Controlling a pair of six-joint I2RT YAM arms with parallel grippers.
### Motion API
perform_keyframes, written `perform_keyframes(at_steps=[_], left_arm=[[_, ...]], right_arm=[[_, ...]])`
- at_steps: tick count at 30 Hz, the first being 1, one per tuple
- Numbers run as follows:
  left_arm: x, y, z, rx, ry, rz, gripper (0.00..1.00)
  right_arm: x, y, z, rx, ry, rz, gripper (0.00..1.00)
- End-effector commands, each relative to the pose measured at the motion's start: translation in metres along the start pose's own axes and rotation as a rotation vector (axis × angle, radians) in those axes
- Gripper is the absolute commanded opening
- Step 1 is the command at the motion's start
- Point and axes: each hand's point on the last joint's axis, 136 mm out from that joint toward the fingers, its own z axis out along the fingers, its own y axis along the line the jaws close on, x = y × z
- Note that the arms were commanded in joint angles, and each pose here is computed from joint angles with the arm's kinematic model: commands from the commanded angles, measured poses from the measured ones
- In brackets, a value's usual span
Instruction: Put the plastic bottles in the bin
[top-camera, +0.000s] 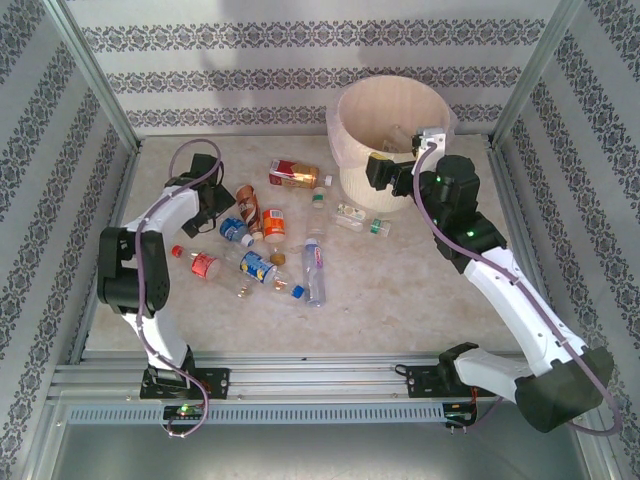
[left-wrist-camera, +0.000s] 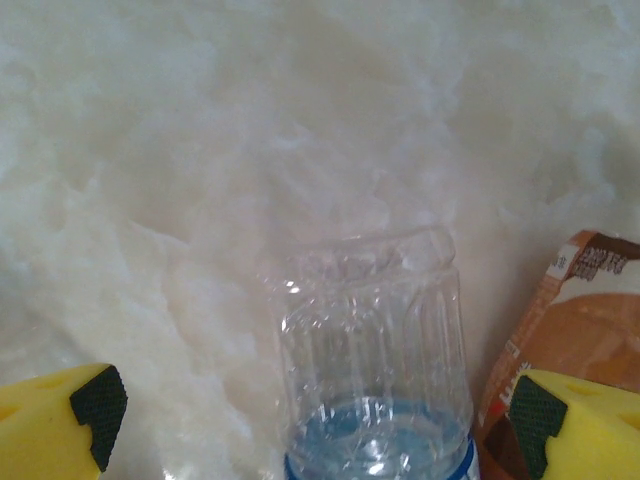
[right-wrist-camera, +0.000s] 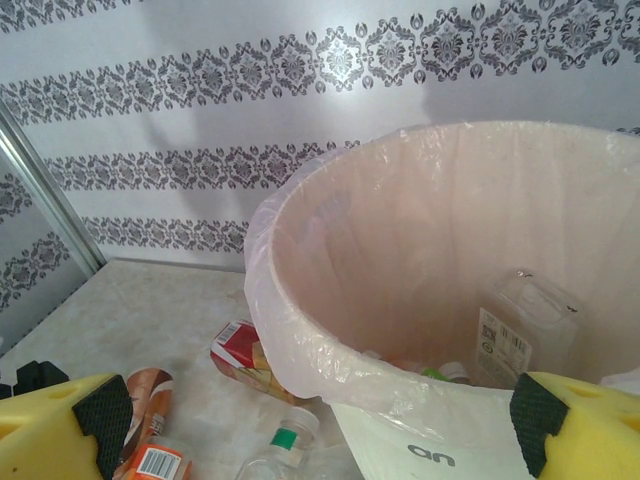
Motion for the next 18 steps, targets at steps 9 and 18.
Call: perform_keyframes(at_steps=[9, 18], left_arm=[[-0.002, -0.003, 0.037, -0.014, 0.047, -0.123, 1.00], [0.000, -0.012, 0.060, 0.066, 0.038, -0.185, 0.82]], right_arm=[[-0.008, 0.003, -0.014, 0.004, -0.027, -0.028, 0.98], [-0.006, 0.002, -0.027, 0.014, -0.021, -0.061, 0.98]])
